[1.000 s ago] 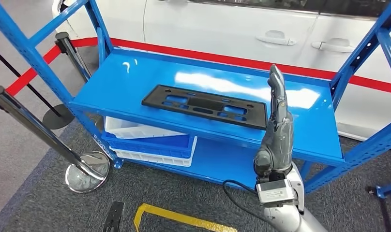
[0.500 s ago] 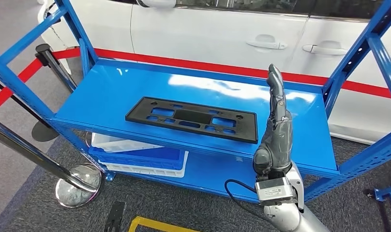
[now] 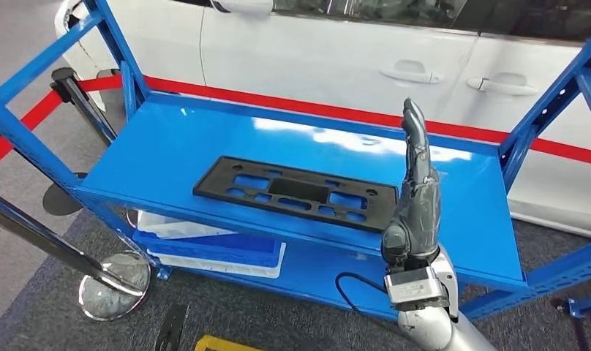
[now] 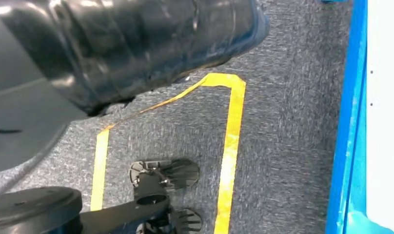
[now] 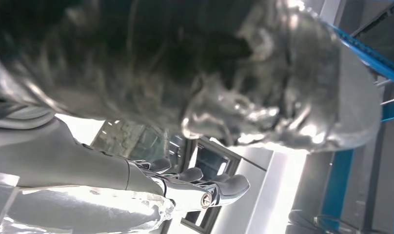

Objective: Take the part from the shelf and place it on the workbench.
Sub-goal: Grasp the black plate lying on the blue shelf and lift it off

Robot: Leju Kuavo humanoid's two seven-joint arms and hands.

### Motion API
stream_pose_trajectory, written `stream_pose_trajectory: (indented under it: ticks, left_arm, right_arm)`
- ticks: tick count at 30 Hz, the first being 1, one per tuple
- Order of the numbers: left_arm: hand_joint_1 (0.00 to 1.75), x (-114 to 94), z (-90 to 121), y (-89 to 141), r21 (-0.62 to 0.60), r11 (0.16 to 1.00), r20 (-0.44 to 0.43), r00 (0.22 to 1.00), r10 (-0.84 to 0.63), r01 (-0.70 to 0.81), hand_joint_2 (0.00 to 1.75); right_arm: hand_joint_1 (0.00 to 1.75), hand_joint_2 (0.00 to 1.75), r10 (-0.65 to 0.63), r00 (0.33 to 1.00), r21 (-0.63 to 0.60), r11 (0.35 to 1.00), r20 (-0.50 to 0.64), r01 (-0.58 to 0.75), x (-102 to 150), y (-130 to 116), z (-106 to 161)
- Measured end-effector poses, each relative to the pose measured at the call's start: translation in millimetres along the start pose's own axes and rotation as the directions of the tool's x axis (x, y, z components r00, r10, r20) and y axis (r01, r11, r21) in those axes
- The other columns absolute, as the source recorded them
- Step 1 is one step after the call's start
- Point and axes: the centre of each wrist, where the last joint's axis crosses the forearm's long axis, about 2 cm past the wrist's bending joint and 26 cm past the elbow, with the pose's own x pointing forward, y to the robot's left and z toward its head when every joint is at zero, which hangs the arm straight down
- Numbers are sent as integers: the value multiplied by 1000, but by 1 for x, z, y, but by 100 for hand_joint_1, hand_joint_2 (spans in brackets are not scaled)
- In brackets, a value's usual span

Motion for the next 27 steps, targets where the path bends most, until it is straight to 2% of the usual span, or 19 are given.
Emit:
stream_pose_trajectory:
  ticks: [7,13,17,27]
  left_arm:
    - [0,1,0,0,-5,1000,12,1000,-10,10,0]
    - [0,-1,1,-1,-14,1000,13,1000,-22,22,0]
    - [0,0,0,-1,-17,1000,14,1000,-23,24,0]
    - [0,-1,1,-2,-37,999,7,1000,-30,30,0]
  right_arm:
    - [0,0,-8,1000,42,999,-8,8,1,1,0]
    - [0,0,-38,998,129,991,-50,44,1,9,8]
    - [0,175,-47,997,159,986,-62,57,1,13,12]
    - [0,175,-49,989,321,942,-141,92,-4,40,34]
